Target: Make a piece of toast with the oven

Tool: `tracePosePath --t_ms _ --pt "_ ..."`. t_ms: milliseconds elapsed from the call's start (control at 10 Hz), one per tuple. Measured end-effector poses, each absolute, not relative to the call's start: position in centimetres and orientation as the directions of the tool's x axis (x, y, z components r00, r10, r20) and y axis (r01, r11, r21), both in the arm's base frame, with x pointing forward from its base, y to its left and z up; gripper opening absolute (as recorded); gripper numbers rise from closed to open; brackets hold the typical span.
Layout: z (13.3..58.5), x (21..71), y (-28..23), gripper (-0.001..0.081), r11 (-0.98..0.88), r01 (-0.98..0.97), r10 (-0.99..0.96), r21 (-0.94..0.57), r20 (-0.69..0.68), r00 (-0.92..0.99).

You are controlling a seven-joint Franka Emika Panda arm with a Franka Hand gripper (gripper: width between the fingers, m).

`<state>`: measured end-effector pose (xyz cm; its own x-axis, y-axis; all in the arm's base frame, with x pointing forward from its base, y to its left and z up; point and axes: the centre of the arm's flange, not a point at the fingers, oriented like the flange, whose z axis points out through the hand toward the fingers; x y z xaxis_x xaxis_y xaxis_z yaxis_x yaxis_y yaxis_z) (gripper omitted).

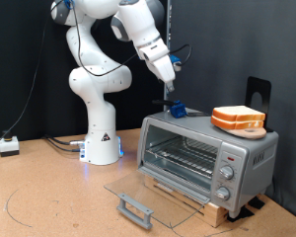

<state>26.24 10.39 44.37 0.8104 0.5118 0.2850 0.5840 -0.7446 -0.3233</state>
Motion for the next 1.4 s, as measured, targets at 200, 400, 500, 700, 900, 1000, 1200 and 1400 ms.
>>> tracePosePath --t_ms 200,400,500,700,900,1000,1200,1400 --pt "42.5 26.9 11.3 0.0809 -0.755 0.575 0.510 -0.316 0.268 0.817" --pt "40.8 27.4 12.1 0.0809 -0.754 0.581 0.522 -0.308 0.255 0.814" --pt "40.0 27.5 12.6 0.0809 -0.749 0.587 0.535 -0.308 0.242 0.810" --pt "38.6 27.6 13.6 0.0809 -0.744 0.592 0.553 -0.308 0.212 0.805" --pt "37.6 27.7 14.4 0.0809 -0.744 0.594 0.557 -0.307 0.207 0.804" --pt "37.3 27.8 14.7 0.0809 -0.742 0.594 0.555 -0.310 0.214 0.804" --pt "37.2 27.9 15.1 0.0782 -0.734 0.599 0.552 -0.319 0.234 0.801" --pt "37.2 27.9 15.3 0.0599 -0.724 0.609 0.557 -0.324 0.246 0.793"
